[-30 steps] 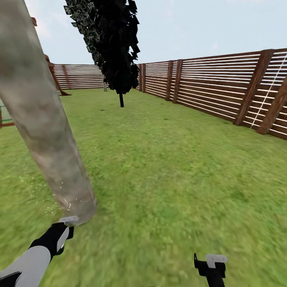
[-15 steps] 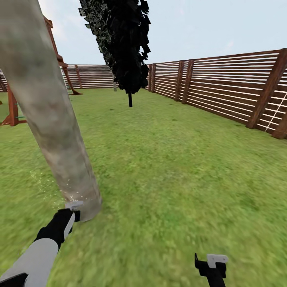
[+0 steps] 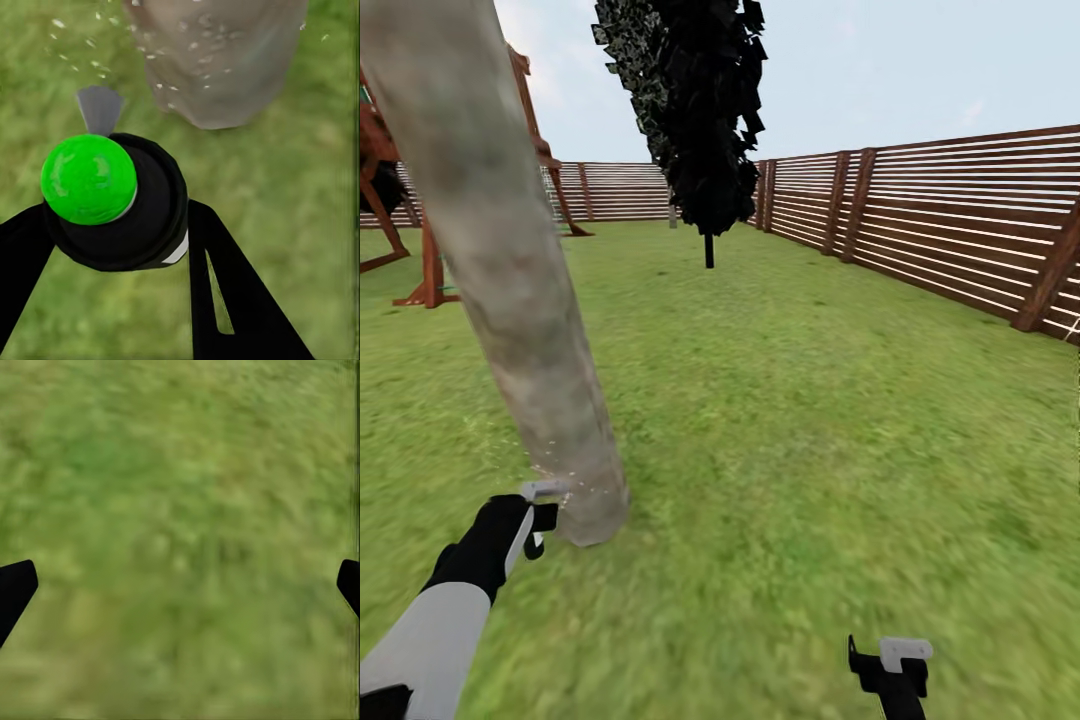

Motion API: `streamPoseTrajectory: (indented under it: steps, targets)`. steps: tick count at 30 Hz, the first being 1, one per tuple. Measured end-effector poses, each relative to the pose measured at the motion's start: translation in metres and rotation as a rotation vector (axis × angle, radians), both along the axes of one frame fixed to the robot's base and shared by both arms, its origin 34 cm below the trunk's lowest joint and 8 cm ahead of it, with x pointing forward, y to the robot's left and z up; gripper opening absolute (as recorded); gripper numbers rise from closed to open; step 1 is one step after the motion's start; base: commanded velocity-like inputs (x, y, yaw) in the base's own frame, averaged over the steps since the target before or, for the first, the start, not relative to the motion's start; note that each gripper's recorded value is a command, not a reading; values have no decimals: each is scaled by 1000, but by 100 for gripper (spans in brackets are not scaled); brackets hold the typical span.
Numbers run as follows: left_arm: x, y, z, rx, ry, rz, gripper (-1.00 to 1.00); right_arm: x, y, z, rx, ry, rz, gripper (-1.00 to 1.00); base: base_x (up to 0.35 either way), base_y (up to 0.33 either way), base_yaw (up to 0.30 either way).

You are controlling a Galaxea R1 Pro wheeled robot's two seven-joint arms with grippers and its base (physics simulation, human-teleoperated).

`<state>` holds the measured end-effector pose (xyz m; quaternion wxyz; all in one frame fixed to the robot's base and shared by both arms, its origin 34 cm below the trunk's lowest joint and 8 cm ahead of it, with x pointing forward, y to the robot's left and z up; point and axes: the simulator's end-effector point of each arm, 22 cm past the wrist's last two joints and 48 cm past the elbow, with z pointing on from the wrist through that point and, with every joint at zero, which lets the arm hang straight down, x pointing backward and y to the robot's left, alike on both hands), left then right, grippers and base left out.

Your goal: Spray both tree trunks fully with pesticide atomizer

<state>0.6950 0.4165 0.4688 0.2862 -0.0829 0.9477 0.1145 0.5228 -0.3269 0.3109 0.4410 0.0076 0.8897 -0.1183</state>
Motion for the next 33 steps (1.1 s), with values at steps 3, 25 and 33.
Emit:
streamPoseTrajectory:
  steps: [3, 25, 33]
  targets:
    - [6, 2, 12, 8, -27, 1, -100, 0, 0, 0, 0, 0, 0, 100, 0, -272, 0]
    - [18, 5, 37, 19, -70, 8, -100, 0, 0, 0, 0, 0, -1, 100, 33, -242, 154]
    - [23, 7, 51, 32, -88, 10, -100, 0, -9, 1, -11, 0, -5, 100, 28, -12, 0]
